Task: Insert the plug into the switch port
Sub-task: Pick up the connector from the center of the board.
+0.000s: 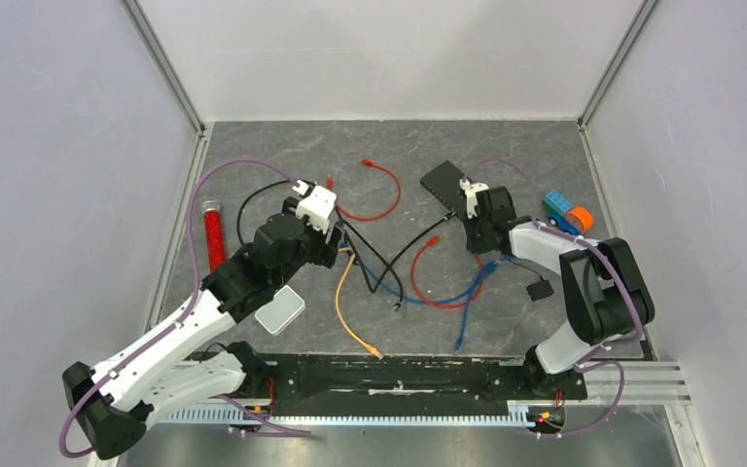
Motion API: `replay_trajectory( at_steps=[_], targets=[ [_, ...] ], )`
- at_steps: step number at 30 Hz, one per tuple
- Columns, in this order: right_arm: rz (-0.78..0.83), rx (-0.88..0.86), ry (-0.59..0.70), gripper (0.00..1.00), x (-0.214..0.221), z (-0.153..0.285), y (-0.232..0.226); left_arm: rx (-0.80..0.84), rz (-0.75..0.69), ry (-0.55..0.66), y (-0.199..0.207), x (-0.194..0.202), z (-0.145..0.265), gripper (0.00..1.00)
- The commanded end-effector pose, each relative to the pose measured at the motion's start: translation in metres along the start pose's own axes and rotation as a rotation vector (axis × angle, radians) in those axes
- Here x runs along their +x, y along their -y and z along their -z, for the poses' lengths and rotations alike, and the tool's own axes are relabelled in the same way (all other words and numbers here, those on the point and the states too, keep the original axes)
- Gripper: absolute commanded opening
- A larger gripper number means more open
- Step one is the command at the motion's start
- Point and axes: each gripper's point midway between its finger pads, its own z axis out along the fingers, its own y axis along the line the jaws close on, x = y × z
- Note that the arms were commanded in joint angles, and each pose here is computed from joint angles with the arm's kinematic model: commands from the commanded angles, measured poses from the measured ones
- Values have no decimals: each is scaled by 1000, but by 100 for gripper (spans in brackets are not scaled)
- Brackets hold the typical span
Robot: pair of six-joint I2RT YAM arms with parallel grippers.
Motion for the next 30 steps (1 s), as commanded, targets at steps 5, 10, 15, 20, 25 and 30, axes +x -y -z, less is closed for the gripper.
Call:
replay_trajectory(
  at_steps=[5,10,15,20,25,30],
  targets=[
    [-165,140,66,0,-49,12,18,-43,1,85,-10,-27,4,79],
    [-262,178,160,0,-97,39,24,-43,22,99,-9,-36,2,78],
    [-260,206,341,0,-155,75,34,-38,17,82,-7,-32,0,78],
    [-214,285,512,0,-188,116,49,-42,11,79,-8,-29,0,78],
    [-131,383,668,0,-213,168,61,-42,3,77,-8,-27,0,78],
    [-18,445,824,0,-228,222,66,-45,2,77,-10,-26,2,77]
  ],
)
